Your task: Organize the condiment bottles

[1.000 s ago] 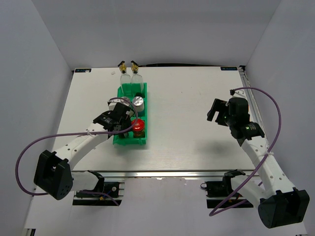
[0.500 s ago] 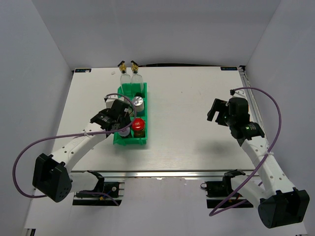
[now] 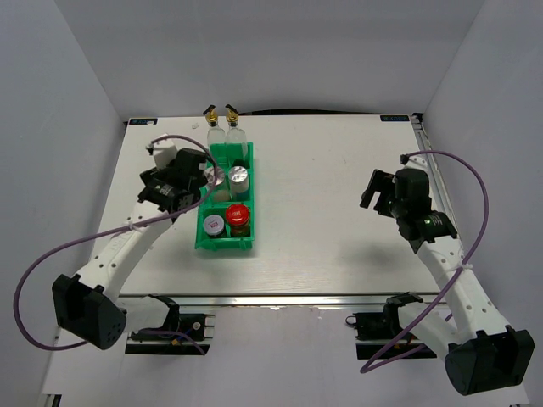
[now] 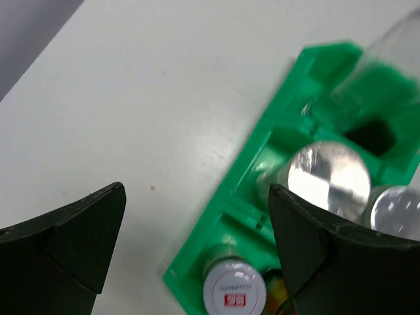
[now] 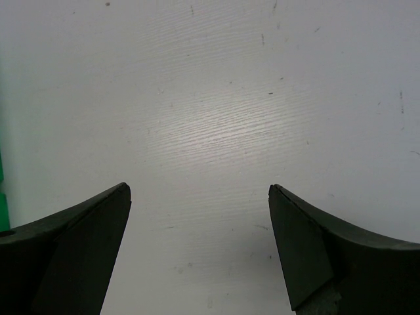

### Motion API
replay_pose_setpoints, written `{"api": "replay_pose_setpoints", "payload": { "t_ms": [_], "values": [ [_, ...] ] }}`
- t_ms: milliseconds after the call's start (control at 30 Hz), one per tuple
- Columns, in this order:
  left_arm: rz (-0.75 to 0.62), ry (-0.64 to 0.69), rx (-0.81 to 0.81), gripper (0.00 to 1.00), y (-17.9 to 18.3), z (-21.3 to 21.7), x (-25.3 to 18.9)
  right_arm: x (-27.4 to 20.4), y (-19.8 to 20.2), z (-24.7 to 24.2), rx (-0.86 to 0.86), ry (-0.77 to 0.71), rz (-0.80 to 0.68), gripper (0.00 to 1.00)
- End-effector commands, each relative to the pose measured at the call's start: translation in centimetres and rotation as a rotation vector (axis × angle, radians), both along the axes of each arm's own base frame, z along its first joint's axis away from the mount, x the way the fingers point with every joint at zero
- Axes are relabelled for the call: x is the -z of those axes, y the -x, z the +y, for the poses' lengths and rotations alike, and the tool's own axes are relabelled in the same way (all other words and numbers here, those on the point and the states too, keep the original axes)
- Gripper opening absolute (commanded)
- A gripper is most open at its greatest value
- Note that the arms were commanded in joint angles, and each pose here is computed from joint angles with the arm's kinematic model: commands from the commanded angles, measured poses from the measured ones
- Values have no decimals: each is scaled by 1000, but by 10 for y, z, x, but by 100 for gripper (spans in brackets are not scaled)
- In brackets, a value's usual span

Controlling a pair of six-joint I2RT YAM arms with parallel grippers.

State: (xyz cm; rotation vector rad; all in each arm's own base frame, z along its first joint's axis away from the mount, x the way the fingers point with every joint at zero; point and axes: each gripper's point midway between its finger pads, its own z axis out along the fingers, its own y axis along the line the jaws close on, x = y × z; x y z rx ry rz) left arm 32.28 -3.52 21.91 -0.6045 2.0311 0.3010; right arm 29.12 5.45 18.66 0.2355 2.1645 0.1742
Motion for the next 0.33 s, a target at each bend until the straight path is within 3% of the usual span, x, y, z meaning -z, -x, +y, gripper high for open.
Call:
{"api": "replay_pose_setpoints", "payload": {
  "t_ms": [0,300],
  "values": [
    [-187,86,-86,98,-18,23,-45,-31,-6,-15,85,11,-91,89],
    [-300,152,-107,98,-31,55,-74,-35,-8,-17,95,17,-124,90]
  ]
}}
